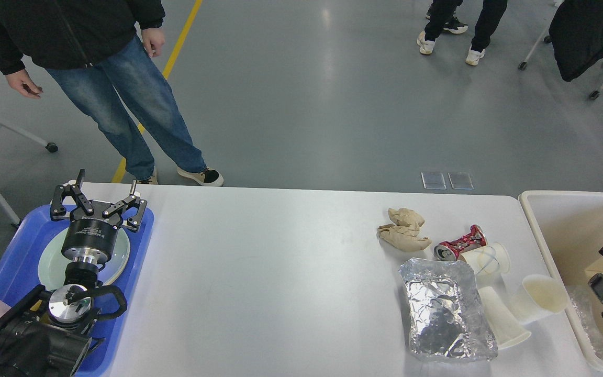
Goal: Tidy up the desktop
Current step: 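Carry the paper bag into the white bin and release, then raise the right gripper out of the bin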
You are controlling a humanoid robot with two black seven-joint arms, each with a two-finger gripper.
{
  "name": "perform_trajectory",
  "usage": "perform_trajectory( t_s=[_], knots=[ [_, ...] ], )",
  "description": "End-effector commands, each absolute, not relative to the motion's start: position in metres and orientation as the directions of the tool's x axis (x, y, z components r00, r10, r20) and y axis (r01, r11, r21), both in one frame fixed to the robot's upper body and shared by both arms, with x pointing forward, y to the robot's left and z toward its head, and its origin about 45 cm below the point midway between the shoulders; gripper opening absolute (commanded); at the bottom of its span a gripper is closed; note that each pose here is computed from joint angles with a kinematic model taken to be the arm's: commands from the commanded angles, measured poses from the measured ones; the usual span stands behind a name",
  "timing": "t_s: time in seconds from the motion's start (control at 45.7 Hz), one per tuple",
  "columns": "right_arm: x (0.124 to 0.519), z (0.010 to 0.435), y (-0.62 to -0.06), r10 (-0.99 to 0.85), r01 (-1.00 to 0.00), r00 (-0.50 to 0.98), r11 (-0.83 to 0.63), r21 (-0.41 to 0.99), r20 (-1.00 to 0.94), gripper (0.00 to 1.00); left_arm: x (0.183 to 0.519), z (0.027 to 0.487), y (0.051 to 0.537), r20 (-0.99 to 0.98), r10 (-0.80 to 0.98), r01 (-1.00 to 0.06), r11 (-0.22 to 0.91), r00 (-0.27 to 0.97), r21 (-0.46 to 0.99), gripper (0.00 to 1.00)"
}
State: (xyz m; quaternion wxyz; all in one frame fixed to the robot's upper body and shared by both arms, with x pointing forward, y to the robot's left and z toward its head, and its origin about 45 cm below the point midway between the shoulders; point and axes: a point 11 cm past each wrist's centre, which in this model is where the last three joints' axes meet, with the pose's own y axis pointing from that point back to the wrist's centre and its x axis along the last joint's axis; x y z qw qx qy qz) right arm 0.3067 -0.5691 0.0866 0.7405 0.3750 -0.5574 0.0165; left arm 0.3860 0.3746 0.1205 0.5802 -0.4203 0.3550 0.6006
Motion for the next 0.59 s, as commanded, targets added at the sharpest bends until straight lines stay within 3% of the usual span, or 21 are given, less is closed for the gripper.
perform_trajectory(
  t_s=[0.0,0.568],
  knots=[
    [0.301,0.078,-0.565,-0.404,-0.438,0.372,0.717,0.542,0.836,0.0,0.386,0.12,0.375,-0.917,0.399,-0.995,-0.076,0.025,-0.061,0.96],
    [0.271,0.031,-0.535,-0.445,-0.401,0.446,0.676,0.618,0.776,0.0,0.386,0.12,0.375,-0.917,0.399,-0.995,-0.076,0.025,-0.061,0.96]
  ],
)
